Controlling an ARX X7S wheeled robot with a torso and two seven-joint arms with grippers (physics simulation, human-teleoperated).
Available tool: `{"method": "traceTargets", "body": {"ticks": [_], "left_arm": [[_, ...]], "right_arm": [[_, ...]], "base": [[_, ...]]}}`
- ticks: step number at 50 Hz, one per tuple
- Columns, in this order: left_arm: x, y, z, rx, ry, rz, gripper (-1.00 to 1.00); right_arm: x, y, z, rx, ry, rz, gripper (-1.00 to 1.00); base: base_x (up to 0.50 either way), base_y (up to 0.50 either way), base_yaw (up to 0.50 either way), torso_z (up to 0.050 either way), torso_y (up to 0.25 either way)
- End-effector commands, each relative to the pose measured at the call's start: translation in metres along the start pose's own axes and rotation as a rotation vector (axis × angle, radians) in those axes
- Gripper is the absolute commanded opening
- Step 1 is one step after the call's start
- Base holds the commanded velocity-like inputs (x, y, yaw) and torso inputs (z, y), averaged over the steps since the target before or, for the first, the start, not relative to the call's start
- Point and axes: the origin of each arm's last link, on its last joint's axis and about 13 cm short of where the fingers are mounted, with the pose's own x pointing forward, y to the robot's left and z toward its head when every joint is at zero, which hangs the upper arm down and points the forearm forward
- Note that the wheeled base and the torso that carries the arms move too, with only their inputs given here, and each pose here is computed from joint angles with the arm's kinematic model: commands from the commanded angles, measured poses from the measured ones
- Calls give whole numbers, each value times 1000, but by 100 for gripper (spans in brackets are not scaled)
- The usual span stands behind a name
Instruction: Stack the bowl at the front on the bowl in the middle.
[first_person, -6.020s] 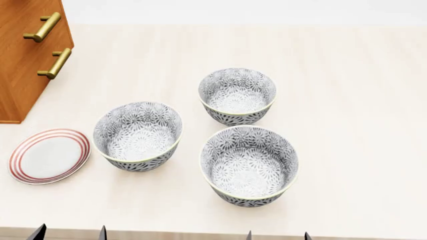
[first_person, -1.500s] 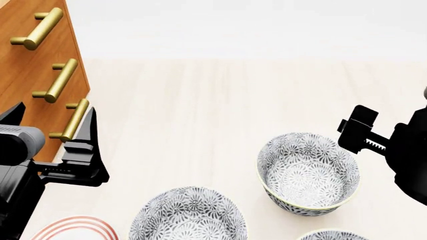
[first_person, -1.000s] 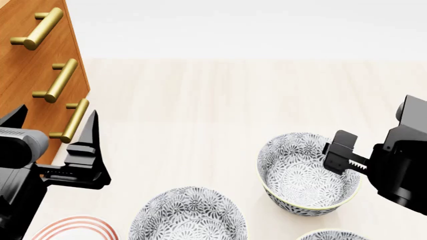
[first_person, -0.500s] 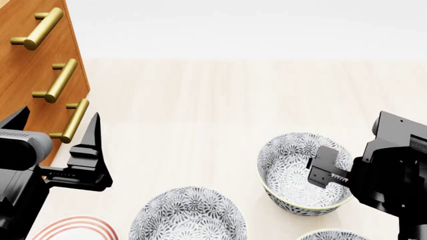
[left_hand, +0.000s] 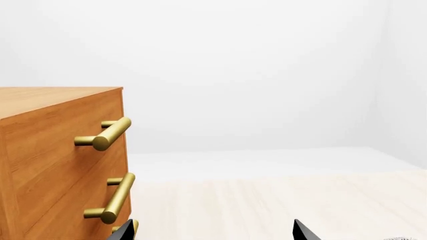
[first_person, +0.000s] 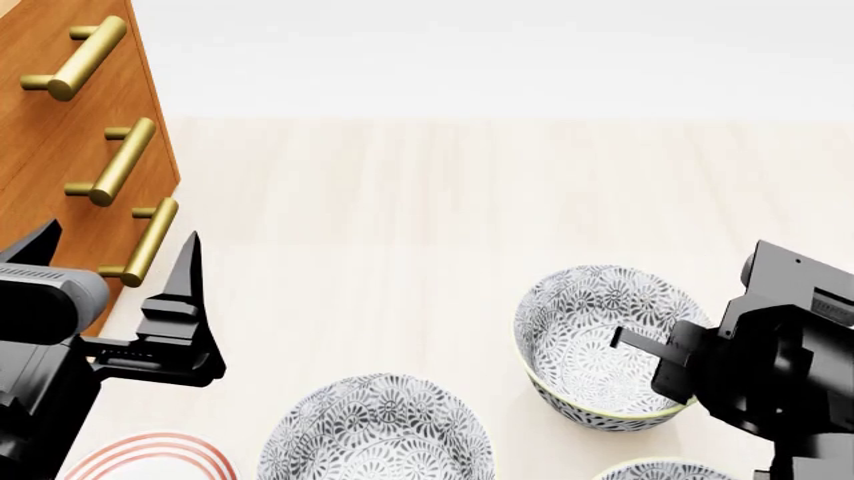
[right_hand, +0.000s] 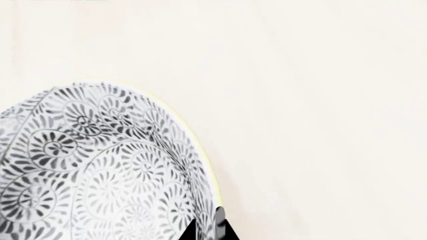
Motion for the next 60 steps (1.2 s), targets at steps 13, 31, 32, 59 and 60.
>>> {"method": "traceTargets", "body": {"ticks": [13,31,32,59,60], "left_arm": [[0,1,3,-1,-3,1,100],[0,1,3,-6,0,3,100],[1,1,3,-6,0,3,100],[-1,2,11,-16,-20,9,100],[-1,2,11,-16,-20,9,100]], "right_arm": [[-90,7,39,-72,-179,38,-100],[-206,7,34,-158,-318,212,-100],[-210,8,32,-171,-319,220,-100],[-212,45,-43,-498,-219,455,-100],[-211,45,-44,-504,-215,460,-100]], "base": [[0,0,0,0,0],[0,0,0,0,0],[0,0,0,0,0],[0,0,0,0,0],[0,0,0,0,0]]}}
